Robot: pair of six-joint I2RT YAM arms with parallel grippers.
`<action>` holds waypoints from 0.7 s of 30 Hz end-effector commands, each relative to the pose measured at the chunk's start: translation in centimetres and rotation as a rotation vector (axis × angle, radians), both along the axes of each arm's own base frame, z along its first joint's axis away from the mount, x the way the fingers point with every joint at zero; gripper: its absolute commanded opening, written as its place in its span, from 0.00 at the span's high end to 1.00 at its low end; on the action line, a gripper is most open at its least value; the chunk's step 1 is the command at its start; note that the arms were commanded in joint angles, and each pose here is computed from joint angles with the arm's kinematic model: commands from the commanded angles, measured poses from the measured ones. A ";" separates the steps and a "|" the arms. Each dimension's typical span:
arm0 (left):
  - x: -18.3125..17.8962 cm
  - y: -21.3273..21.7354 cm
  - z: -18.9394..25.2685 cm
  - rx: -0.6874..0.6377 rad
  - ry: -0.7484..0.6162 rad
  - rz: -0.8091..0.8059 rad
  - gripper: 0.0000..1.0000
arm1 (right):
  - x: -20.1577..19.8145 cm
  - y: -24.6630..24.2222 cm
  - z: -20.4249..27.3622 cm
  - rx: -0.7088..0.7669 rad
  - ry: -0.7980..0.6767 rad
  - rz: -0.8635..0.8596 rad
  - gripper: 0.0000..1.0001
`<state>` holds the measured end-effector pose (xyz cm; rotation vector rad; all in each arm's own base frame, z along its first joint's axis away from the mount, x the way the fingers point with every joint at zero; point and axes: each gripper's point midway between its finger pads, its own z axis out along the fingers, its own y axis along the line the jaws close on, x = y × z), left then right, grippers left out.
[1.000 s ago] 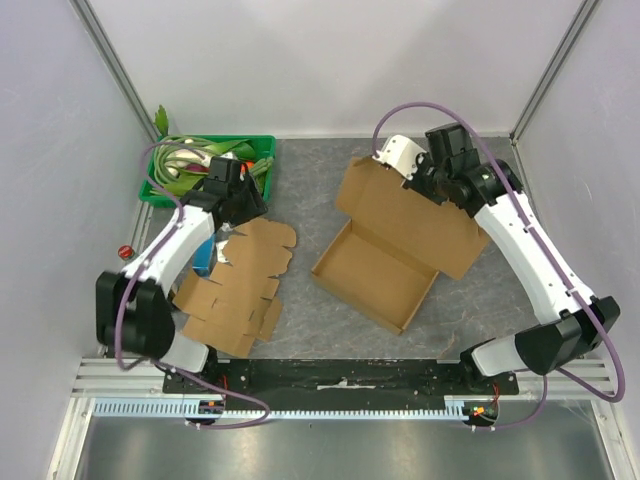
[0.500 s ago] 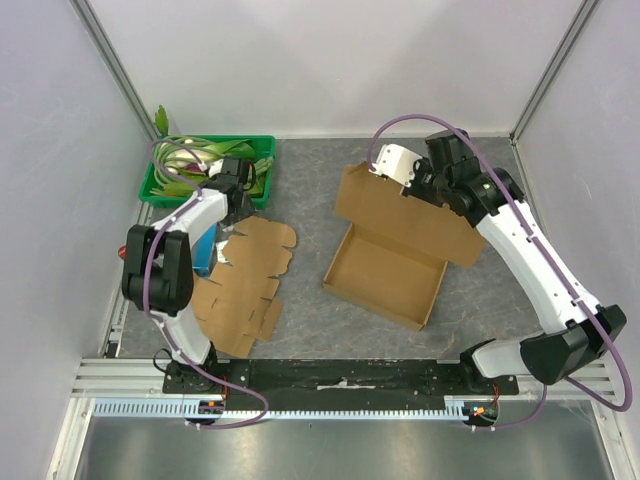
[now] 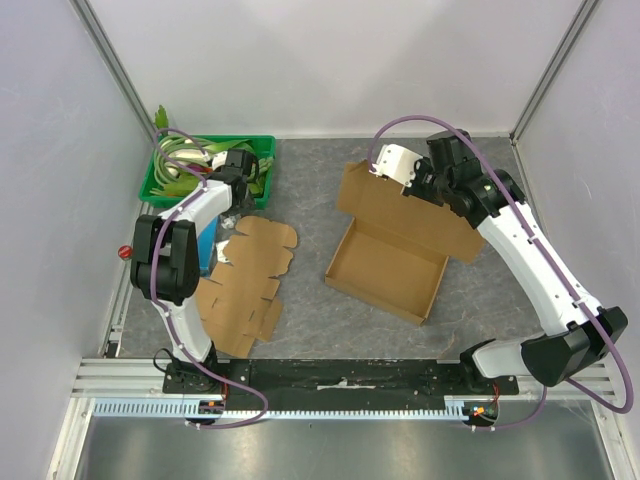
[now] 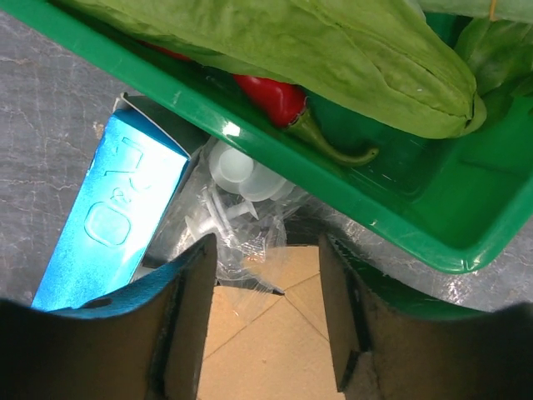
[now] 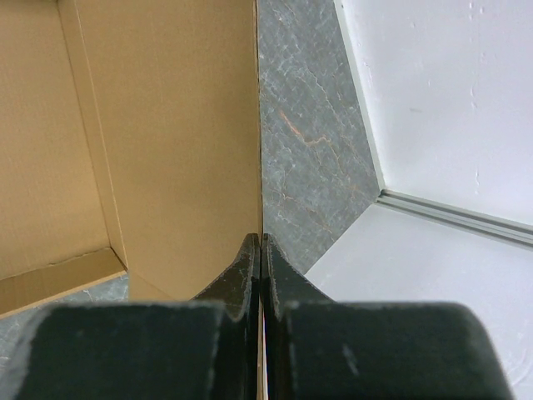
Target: Fold the paper box
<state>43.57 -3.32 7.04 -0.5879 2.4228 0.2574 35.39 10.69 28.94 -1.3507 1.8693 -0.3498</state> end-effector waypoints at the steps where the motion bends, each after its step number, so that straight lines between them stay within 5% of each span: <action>1: -0.1 1.7 0.9 0.073 -0.018 0.047 0.39 | 0.3 0.4 2.2 0.027 -0.076 0.019 1.00; 6: -0.2 1.9 -0.1 0.096 0.014 0.030 0.43 | 0.4 0.7 2.2 0.032 -0.077 0.023 1.00; 11: -0.5 1.6 -1.1 0.082 0.039 0.021 0.64 | 0.6 0.4 1.8 0.015 -0.073 0.012 1.00; 14: -0.5 1.7 -1.0 0.087 0.039 0.012 0.68 | 0.6 0.4 1.7 0.013 -0.072 0.013 1.00; 21: -0.4 1.5 -1.3 0.090 0.057 -0.023 0.50 | 0.5 1.1 2.2 0.040 -0.084 0.040 1.00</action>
